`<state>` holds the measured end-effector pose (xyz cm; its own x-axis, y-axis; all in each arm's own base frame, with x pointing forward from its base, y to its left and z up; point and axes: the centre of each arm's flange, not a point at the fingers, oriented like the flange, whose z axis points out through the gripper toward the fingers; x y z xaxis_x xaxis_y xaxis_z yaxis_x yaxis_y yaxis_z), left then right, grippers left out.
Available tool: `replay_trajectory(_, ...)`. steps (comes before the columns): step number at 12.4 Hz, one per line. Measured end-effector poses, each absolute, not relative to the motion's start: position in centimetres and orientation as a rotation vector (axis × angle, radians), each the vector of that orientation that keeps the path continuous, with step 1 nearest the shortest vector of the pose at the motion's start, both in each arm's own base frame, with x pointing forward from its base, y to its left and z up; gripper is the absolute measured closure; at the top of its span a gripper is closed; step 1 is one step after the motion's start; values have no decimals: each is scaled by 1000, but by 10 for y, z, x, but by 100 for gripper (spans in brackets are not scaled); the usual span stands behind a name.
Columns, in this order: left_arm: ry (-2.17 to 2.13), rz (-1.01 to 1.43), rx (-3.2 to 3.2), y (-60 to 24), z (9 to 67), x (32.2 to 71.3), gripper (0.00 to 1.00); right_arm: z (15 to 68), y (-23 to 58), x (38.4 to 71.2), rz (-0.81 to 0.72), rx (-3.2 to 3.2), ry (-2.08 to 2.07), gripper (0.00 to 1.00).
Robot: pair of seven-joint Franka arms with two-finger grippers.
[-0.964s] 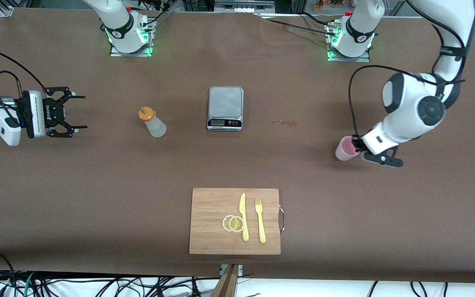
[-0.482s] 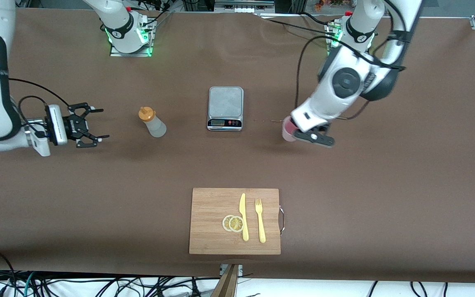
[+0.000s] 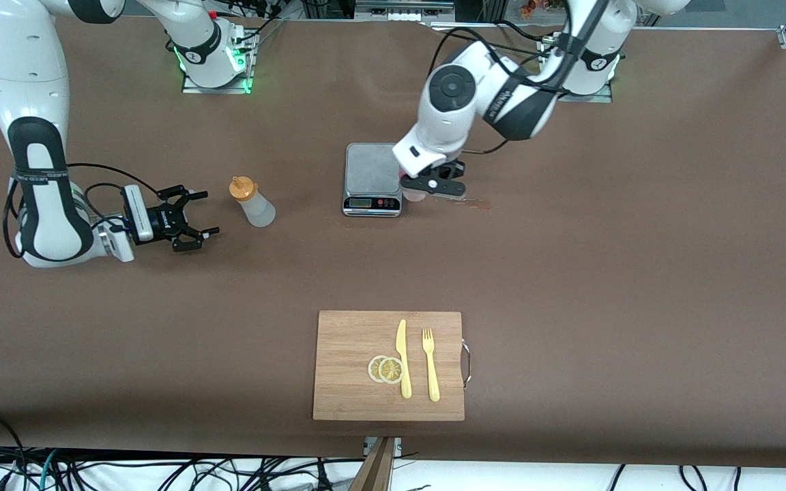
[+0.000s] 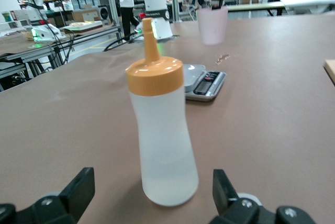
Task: Add sauce to pink cup with both arms
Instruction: 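Carry the pink cup onto the scale while the right gripper reaches the bottle, then release the cup on the scale while the right gripper grasps the bottle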
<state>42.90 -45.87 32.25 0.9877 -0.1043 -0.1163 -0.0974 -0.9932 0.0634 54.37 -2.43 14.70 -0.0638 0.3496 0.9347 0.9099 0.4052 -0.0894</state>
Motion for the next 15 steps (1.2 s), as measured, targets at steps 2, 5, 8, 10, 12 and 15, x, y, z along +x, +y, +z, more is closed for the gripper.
replay_trajectory(2, -125, -180, 3051, -484, 311, 416, 97, 134, -13, 527, -730, -1107, -1588, 0)
replay_trajectory(5, -116, -158, 3050, -511, 288, 394, 97, 128, -3, 523, -775, -1113, -1558, 0)
replay_trajectory(8, -152, -150, 3051, -530, 274, 374, 97, 120, 16, 516, -807, -1130, -1515, 0)
replay_trajectory(10, -160, -148, 3049, -534, 275, 370, 97, 114, 34, 510, -821, -1134, -1496, 0)
replay_trajectory(12, -151, -145, 3052, -532, 274, 373, 81, 108, 49, 503, -828, -1140, -1473, 0)
replay_trajectory(15, -83, -126, 3050, -517, 285, 400, 48, 105, 59, 498, -837, -1142, -1455, 0)
